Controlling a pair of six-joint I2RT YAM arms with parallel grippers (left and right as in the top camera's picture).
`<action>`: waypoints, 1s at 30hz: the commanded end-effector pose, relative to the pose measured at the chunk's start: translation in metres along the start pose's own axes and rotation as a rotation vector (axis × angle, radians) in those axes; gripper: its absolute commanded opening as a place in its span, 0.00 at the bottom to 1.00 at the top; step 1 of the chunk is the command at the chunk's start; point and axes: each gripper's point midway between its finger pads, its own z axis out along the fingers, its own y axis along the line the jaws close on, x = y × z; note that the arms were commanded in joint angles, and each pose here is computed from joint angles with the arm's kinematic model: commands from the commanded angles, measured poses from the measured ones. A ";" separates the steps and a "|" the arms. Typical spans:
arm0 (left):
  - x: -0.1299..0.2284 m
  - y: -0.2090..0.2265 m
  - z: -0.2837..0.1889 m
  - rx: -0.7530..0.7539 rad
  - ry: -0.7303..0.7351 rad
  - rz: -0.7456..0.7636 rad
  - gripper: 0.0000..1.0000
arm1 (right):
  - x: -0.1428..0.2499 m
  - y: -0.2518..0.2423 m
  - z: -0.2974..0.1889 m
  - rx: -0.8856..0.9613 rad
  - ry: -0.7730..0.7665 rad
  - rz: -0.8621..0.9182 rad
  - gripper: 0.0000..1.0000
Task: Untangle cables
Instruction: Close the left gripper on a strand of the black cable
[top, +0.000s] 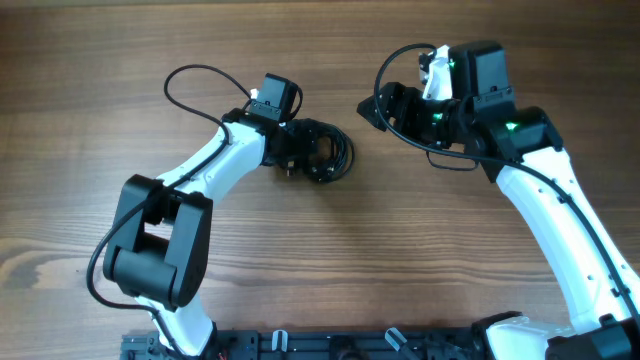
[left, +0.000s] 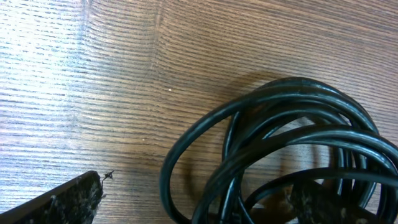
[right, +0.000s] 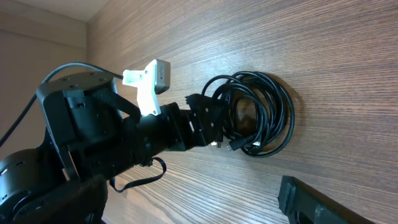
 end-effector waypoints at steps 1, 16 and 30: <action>0.002 0.007 0.006 -0.026 0.002 -0.001 0.95 | -0.003 0.008 0.001 -0.020 0.005 -0.002 0.90; -0.004 0.002 0.006 -0.006 -0.023 -0.001 0.12 | -0.003 0.008 0.001 -0.022 0.004 -0.004 0.90; -0.002 0.002 0.008 -0.004 -0.010 0.081 0.51 | -0.004 0.007 0.001 -0.017 0.001 -0.007 0.90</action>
